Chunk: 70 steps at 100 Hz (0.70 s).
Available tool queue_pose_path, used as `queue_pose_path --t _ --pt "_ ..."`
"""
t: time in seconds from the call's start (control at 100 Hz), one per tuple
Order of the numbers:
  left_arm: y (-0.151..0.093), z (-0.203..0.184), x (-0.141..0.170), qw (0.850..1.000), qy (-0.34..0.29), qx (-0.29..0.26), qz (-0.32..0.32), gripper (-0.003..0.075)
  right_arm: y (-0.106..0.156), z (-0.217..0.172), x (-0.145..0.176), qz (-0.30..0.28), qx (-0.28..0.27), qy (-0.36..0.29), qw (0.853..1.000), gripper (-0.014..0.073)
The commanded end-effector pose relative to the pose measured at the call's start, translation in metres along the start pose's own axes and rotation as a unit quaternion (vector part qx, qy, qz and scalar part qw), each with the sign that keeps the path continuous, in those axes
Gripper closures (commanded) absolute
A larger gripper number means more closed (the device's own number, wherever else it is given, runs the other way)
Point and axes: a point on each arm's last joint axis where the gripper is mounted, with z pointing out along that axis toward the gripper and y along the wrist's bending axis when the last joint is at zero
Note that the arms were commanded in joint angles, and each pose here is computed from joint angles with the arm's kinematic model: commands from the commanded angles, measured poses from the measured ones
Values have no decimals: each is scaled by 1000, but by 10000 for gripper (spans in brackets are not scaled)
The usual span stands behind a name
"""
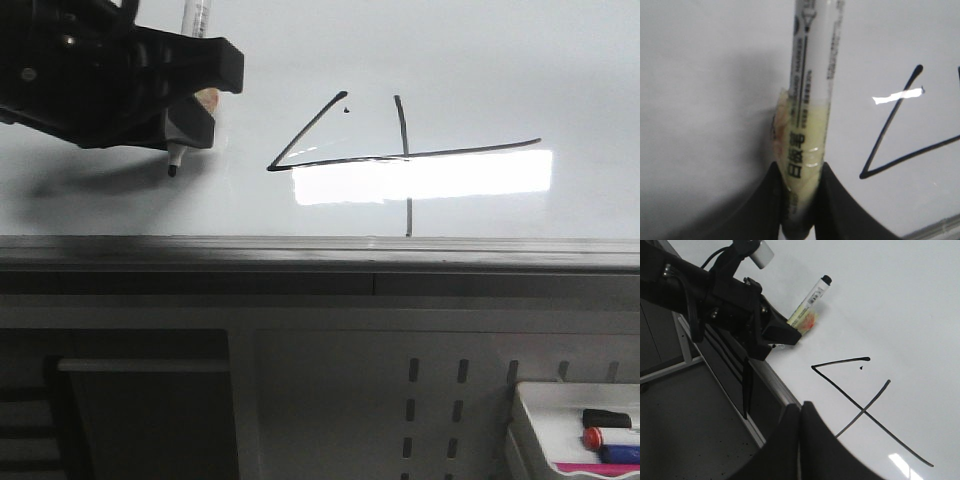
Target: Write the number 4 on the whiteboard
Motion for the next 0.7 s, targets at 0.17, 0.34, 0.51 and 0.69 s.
queue_pose_path --t 0.17,0.34,0.51,0.69 --pt "-2 13 -19 997 -36 -27 -55 741 -5 -7 -13 -1 15 -45 999 659" --pt "0 19 -15 998 -31 -35 -51 741 -5 -7 -12 0 15 -43 999 659" --pt "0 19 -15 998 -30 -35 -53 740 -4 -7 -11 3 12 -37 999 659" --pt "-1 19 -14 997 -25 -32 -58 737 -3 -7 -11 10 8 -36 999 659"
